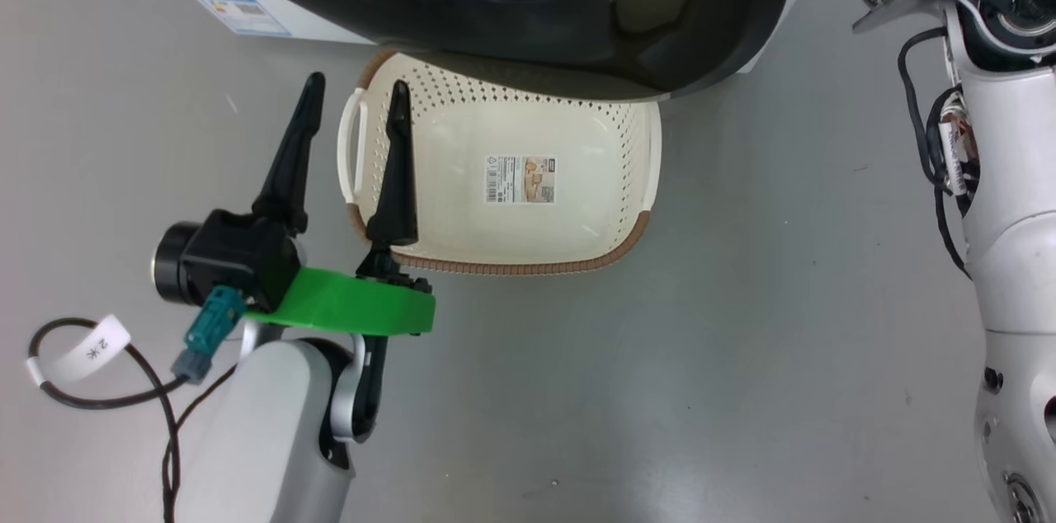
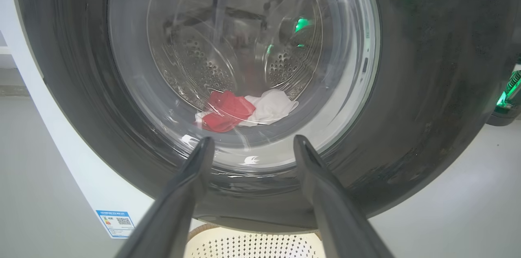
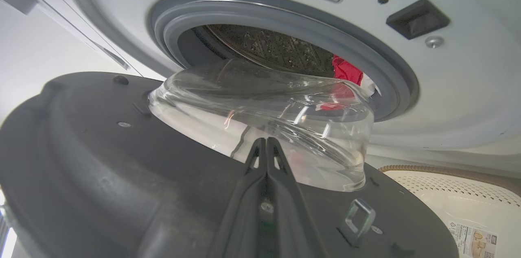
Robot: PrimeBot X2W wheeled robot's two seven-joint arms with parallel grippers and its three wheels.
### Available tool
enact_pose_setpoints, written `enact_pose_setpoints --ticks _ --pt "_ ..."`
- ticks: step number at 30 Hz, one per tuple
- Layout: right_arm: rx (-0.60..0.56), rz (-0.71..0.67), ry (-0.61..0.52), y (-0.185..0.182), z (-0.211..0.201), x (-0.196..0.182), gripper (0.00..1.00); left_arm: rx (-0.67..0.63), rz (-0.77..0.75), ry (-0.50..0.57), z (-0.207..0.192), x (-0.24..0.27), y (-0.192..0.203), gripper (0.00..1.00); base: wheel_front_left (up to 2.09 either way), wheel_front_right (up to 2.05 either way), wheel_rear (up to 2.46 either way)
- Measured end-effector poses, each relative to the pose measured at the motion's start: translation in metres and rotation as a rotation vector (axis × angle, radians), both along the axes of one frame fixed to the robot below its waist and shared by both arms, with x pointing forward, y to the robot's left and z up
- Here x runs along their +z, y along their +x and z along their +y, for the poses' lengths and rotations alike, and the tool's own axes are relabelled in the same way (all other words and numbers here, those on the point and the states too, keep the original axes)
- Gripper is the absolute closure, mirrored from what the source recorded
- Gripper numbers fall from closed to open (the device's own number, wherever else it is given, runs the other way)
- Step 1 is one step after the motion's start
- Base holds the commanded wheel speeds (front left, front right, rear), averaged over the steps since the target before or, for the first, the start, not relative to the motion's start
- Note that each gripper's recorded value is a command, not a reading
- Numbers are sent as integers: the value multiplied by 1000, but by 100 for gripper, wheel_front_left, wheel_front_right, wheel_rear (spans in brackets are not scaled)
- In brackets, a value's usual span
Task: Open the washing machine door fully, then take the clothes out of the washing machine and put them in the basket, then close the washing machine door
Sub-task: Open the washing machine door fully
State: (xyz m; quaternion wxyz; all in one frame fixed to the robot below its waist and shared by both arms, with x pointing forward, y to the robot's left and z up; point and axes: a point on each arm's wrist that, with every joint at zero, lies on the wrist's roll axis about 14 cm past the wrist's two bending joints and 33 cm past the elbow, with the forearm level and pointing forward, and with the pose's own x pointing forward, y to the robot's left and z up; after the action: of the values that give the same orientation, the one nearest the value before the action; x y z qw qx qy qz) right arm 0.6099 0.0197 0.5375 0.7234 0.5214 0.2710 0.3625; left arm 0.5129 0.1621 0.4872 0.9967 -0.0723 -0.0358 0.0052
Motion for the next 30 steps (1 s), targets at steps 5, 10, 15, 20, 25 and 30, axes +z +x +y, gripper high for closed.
enact_pose_setpoints --ticks 5,10,15,20,25,30 --pt "11 -6 5 -15 -2 6 100 3 -25 -3 0 12 -2 0 0 0 0" --pt "12 -8 8 -28 -5 10 100 2 -24 -4 -2 13 -10 0 0 0 0" --pt "15 -4 6 -40 -8 10 100 3 -43 -7 -2 22 -13 0 0 0 0" --pt "27 2 2 -53 -6 10 100 -1 -52 -11 -3 28 -19 0 0 0 0" --pt "41 8 1 -63 -4 10 100 2 -51 -13 -2 30 -27 0 0 0 0" --pt "59 14 0 -75 0 11 100 6 -74 -13 0 40 -31 0 0 0 0"
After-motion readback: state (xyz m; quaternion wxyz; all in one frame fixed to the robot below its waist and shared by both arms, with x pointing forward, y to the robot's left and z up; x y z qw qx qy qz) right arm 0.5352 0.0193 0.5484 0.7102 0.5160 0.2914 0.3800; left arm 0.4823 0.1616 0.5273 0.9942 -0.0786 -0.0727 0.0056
